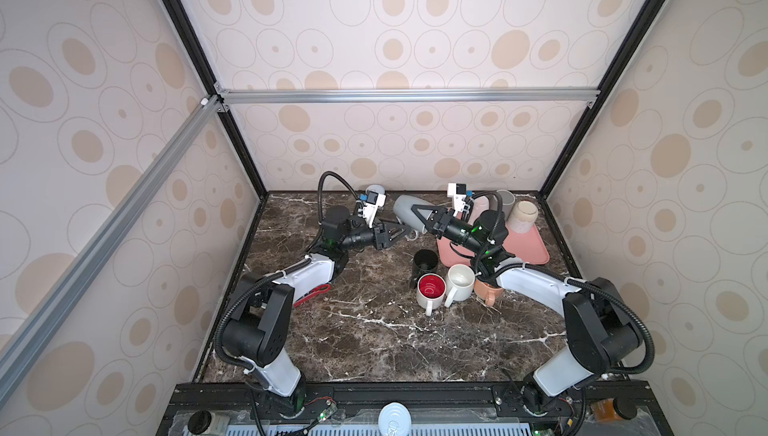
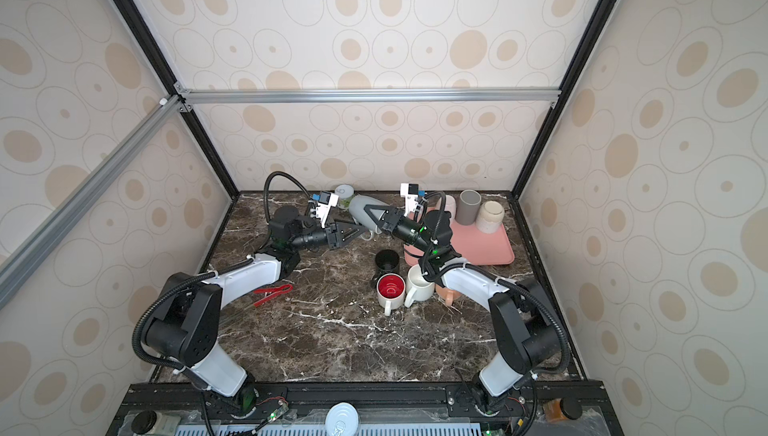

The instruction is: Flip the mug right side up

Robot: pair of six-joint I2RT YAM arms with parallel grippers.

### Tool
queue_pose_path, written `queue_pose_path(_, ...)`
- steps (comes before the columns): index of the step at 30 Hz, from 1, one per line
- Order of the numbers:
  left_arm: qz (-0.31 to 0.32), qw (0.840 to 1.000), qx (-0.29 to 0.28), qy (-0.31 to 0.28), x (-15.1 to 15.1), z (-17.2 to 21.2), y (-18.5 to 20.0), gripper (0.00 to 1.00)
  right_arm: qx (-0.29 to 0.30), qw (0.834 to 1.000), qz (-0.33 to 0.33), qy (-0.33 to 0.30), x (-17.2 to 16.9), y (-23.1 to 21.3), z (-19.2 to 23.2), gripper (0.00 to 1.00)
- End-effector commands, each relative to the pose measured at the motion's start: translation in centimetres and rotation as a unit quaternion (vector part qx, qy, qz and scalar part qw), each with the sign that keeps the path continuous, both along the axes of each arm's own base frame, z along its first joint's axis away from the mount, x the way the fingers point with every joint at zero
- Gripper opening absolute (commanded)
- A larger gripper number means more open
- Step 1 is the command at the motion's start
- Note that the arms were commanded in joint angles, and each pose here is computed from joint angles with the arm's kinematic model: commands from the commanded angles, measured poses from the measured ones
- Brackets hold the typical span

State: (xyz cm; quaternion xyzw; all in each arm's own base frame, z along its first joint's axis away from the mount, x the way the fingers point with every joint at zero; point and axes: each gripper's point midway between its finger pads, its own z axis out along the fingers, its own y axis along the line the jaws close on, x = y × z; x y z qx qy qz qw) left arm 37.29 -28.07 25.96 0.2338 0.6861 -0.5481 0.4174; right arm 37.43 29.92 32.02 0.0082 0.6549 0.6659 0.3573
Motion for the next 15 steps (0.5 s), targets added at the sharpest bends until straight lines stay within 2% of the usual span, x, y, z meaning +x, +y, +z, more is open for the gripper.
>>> queue_pose_path(1,0.052,0.996,0.041,-0.059,1.2,2.0,1.5,0.49,-0.036,0.999,-0.023,-0.011,-0.3,-0.3,0.6,0.00)
queue_pose_path(4,0.097,0.989,0.101,-0.041,2.5,0.3,2.7,0.50,-0.094,0.995,-0.043,-0.003,-0.4,-0.3,-0.7,0.00)
queue_pose_path(10,0.164,0.972,0.167,-0.024,3.3,-1.6,5.5,0.52,-0.219,0.974,-0.061,0.016,-1.1,0.3,-3.4,0.00)
queue_pose_path(15,0.207,0.954,0.215,-0.027,3.5,-2.4,7.4,0.52,-0.287,0.955,-0.067,0.034,-1.1,0.6,-5.0,0.00)
